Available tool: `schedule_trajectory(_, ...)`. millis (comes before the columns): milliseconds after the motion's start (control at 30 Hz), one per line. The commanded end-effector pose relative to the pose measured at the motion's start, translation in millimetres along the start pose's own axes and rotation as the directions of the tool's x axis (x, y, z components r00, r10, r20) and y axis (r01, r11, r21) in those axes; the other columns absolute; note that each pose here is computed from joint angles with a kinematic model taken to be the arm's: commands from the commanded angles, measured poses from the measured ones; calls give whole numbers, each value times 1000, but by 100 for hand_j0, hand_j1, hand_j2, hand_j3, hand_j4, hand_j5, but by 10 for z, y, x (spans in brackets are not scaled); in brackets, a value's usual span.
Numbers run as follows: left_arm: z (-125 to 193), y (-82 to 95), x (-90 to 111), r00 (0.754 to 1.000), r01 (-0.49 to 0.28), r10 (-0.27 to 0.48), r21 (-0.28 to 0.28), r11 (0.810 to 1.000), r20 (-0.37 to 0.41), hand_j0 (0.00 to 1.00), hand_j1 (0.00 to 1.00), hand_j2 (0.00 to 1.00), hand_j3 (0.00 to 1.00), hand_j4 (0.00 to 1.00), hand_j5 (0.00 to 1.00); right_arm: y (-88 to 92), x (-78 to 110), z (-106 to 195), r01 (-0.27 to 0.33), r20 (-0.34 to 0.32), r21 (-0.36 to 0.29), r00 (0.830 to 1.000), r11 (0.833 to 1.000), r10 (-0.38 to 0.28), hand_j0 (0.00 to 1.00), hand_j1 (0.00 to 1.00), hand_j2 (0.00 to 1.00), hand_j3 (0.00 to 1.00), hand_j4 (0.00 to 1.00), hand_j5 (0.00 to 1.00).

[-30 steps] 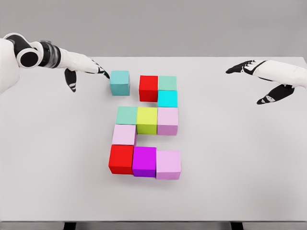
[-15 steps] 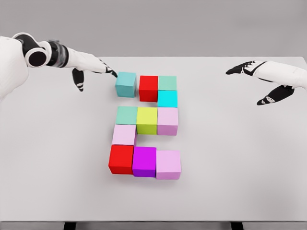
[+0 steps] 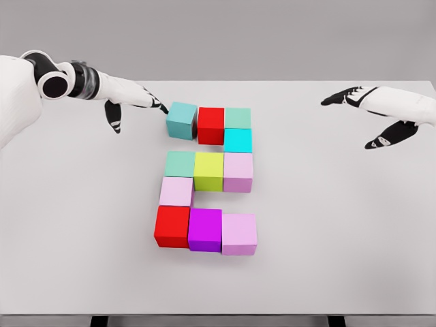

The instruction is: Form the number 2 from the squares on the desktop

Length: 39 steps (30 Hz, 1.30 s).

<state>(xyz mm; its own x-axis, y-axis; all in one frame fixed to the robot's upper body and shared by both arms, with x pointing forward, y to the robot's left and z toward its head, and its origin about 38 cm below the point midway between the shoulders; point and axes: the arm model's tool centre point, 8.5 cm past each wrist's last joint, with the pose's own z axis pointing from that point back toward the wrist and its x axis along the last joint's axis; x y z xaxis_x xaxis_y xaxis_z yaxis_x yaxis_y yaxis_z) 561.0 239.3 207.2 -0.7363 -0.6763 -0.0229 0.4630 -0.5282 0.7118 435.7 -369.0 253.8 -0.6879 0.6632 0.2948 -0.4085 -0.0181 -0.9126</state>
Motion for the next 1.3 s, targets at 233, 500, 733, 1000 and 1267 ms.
schedule_trajectory(233, 8, 72, 74, 999, 27, -27, 15, 1000, 18, 100, 100, 100, 100, 100, 100, -1, -3, 9, 6, -1, -3, 1000, 1000, -6, 100, 100, 100, 100, 100, 100)
schedule_trajectory(500, 13, 68, 68, 999, 27, -27, 14, 1000, 17, 100, 100, 100, 100, 100, 100, -18, -6, 21, 3, -3, -4, 1000, 1000, -3, 100, 100, 100, 100, 100, 100)
schedule_trajectory(733, 19, 52, 58, 1000, 24, -25, 13, 1000, 15, 100, 100, 100, 100, 100, 100, -25, -5, 21, 2, -3, -5, 1000, 1000, -2, 100, 100, 100, 100, 100, 100)
schedule_trajectory(1000, 53, 19, 18, 1000, 16, -16, 12, 1000, 8, 100, 100, 100, 100, 100, 100, -35, -2, 18, 1, -2, -8, 1000, 1000, -1, 100, 100, 100, 100, 100, 100)
schedule_trajectory(1267, 1360, -112, -346, 984, -176, 160, 337, 925, 75, 100, 100, 100, 100, 100, 100, -37, -4, 24, 0, -4, -8, 1000, 1000, 0, 100, 100, 100, 100, 100, 100)
